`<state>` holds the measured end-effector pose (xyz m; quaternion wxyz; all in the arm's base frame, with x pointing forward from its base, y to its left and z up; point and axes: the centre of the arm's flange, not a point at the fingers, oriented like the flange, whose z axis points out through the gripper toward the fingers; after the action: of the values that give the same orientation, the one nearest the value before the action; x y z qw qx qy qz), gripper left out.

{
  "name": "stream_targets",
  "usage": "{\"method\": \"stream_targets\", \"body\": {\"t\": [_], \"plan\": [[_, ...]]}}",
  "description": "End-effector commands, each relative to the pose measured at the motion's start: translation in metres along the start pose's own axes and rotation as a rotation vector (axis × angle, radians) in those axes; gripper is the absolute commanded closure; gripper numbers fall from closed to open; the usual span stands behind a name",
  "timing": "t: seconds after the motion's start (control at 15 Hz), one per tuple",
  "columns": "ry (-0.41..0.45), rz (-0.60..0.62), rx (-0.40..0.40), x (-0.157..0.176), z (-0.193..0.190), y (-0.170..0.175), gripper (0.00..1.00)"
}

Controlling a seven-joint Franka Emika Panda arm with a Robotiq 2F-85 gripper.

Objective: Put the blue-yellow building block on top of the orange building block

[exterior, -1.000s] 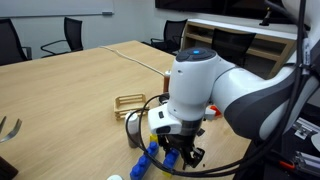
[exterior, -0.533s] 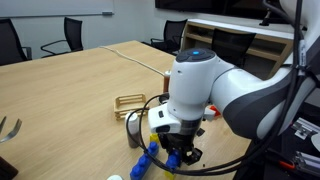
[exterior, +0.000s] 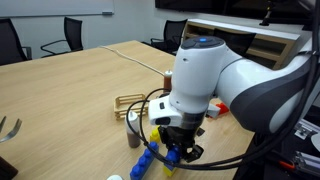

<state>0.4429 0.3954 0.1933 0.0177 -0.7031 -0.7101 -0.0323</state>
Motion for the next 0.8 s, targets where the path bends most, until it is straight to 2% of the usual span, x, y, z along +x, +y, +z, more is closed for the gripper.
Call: {"method": "stream_targets", "body": {"t": [0.0,0.2,0.33,0.73], "plan": [[-0.031,0.038,-0.036,-0.010,-0.035,-0.011,0.90],[-0.034,0.099,-0.072,-0.026,-0.059,-0.009,0.90],[-0.001,0.151,-0.079,-0.044,-0.072,-0.005,0.90],[0.025,0.306,-0.102,-0.105,-0.103,-0.009,0.90]]}}
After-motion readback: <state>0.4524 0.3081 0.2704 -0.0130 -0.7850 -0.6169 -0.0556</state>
